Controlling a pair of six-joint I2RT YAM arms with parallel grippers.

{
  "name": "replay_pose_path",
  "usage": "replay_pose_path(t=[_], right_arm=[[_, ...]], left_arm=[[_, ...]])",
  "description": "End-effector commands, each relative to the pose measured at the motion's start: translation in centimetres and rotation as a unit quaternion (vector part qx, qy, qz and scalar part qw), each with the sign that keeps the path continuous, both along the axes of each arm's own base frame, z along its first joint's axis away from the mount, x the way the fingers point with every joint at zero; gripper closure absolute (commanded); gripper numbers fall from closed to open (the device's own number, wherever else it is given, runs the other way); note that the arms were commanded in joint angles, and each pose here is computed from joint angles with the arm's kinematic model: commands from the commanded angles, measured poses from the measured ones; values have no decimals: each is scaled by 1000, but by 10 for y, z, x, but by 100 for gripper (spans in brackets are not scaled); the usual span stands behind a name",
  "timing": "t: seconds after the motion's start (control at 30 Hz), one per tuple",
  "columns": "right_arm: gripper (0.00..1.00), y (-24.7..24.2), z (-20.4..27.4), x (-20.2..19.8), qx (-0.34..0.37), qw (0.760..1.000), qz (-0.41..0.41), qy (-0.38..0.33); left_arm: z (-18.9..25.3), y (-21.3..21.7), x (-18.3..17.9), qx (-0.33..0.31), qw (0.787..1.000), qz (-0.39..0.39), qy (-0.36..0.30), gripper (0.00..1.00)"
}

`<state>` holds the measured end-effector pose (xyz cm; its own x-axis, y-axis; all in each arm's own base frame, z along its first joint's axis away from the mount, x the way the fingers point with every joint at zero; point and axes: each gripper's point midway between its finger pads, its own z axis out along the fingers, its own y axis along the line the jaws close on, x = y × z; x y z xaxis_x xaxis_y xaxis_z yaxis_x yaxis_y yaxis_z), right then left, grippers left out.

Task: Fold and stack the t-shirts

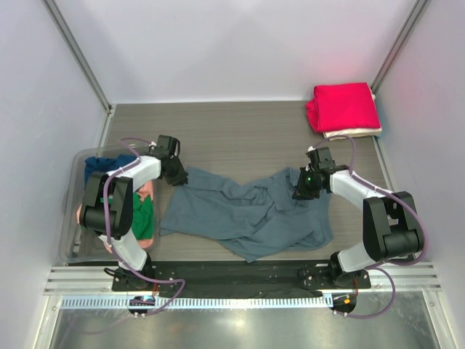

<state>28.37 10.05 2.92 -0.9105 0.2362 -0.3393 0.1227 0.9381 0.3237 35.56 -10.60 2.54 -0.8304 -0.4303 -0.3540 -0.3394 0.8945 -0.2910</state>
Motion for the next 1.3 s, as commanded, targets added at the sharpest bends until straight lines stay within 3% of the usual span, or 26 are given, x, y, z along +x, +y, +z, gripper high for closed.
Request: replay_pose_path(t=[0.0, 0.1, 0.37, 0.57, 0.7, 0.83, 0.93, 1.07, 1.17, 1.2, 1.27], right_arm=[[99, 5, 7, 11, 6, 1000, 10, -23], [99, 4, 8, 11, 6, 1000, 9, -25], [99, -1, 50, 18, 2, 996, -11, -83], [99, -5, 137, 19, 19, 983, -34, -182], [99, -12, 222, 8, 31, 961, -46, -270], [99, -14, 310, -25, 62, 924, -40, -376], [99, -23, 373, -66, 81, 886, -43, -455], [99, -41, 430, -126, 88, 835, -59, -540], [99, -55, 468, -172, 89, 789, -63, -605], [99, -60, 485, -196, 91, 765, -65, -635], [99, -70, 501, -214, 81, 741, -75, -663]], left_arm=[[18, -10, 17, -16, 999, -4, -35, 83], [31, -14, 22, -22, 999, -6, -48, 100], [83, -18, 22, -39, 995, -9, -91, 100], [179, -10, 8, -46, 982, -6, -183, 100], [245, -2, -14, -55, 966, -7, -253, 100], [333, 3, -58, -87, 924, -18, -371, 100], [375, 8, -89, -102, 896, -28, -431, 100], [443, 17, -155, -122, 833, -49, -537, 100], [470, 20, -186, -124, 795, -69, -589, 100], [486, 24, -206, -124, 771, -74, -621, 100], [500, 28, -224, -124, 748, -76, -648, 100]])
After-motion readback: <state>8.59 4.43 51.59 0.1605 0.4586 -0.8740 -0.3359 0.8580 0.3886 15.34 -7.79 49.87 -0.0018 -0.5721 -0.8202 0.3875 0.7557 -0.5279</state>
